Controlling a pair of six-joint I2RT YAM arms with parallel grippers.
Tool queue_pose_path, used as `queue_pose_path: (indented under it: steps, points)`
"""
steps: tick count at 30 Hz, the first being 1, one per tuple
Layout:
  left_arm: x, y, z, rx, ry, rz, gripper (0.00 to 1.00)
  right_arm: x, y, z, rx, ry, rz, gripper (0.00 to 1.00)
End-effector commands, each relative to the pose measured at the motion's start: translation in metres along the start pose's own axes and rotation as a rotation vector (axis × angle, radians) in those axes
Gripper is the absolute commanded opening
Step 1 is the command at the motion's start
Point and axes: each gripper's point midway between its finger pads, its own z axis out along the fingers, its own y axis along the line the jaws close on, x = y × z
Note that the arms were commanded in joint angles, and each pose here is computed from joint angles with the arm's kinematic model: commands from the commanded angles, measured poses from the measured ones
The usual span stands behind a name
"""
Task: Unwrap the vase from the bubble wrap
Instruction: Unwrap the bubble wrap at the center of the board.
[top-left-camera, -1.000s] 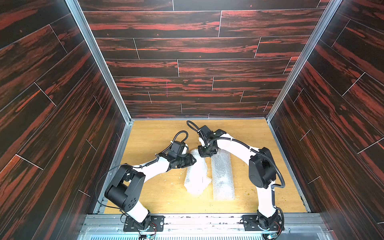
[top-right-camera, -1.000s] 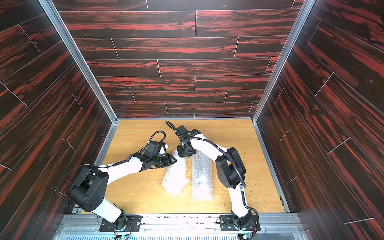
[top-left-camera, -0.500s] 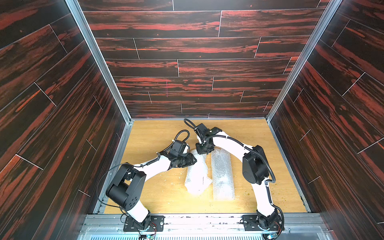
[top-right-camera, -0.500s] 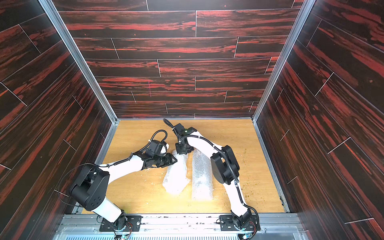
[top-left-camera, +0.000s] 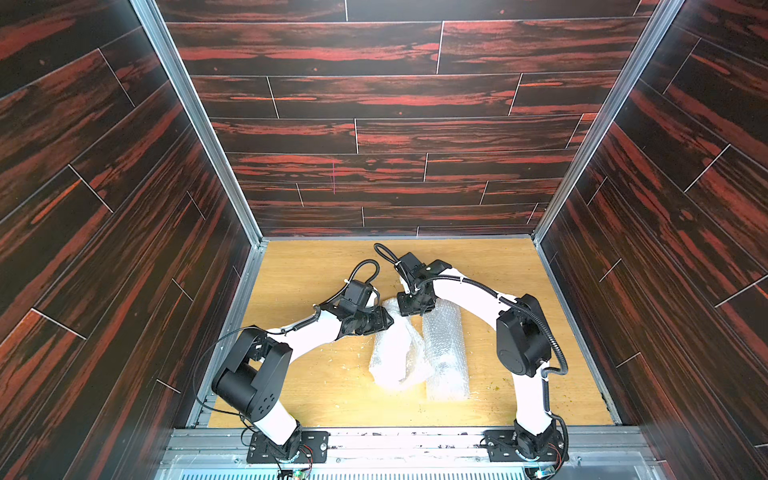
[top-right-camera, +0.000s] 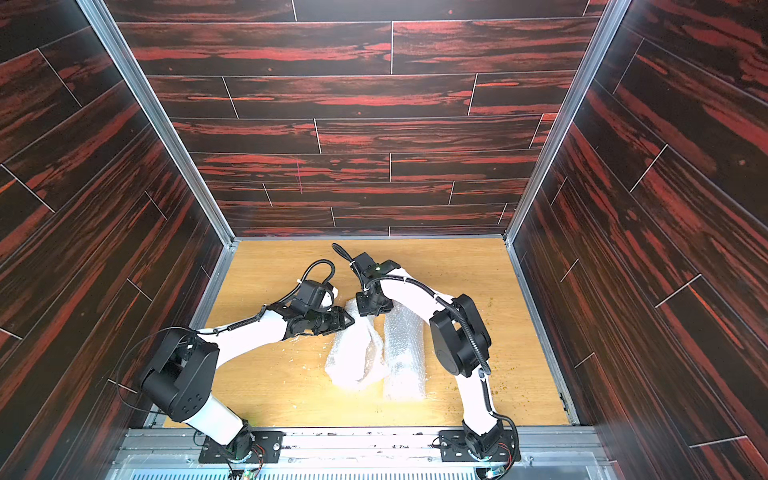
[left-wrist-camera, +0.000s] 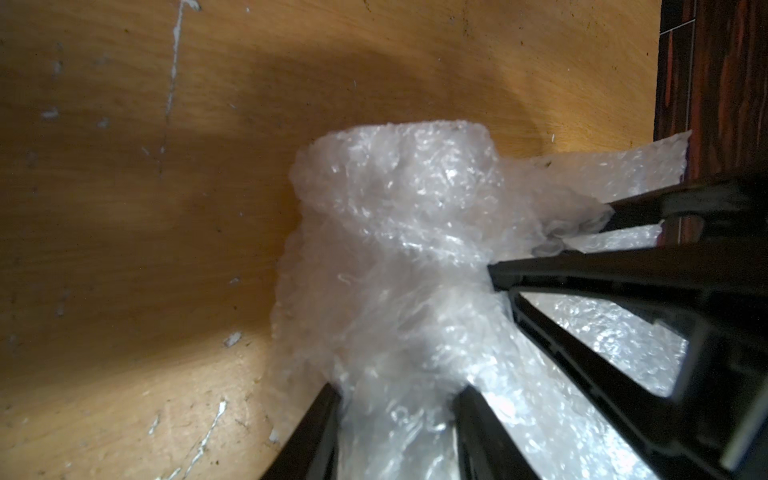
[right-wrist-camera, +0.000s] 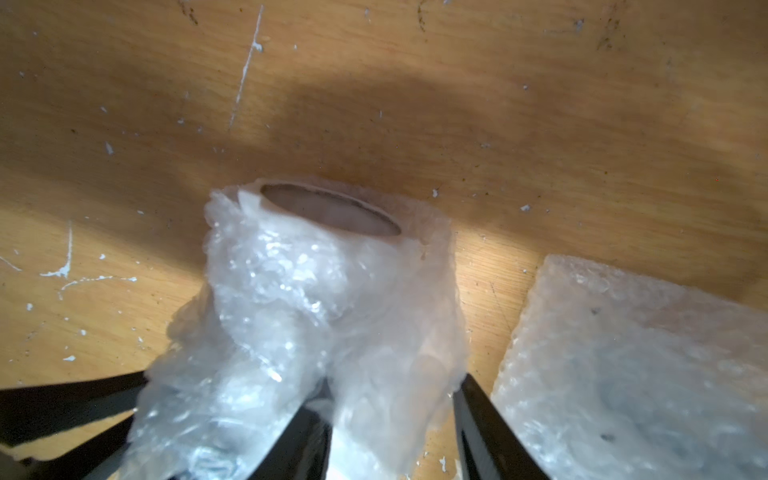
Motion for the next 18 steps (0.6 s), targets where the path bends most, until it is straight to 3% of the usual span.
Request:
queue_pose_path:
  steps: [1, 10, 18]
  points:
    - [0.072, 0.081, 0.013, -0.291, 0.22, -0.084, 0.44, 0.014, 0.01, -0.023, -0.046, 0.012, -0.003, 0.51]
    - [0.073, 0.081, 0.014, -0.289, 0.224, -0.084, 0.44, 0.012, 0.007, -0.047, -0.023, -0.022, 0.004, 0.56]
    - [0.072, 0.081, 0.013, -0.289, 0.222, -0.081, 0.44, 0.032, 0.011, -0.036, -0.031, 0.016, -0.004, 0.56]
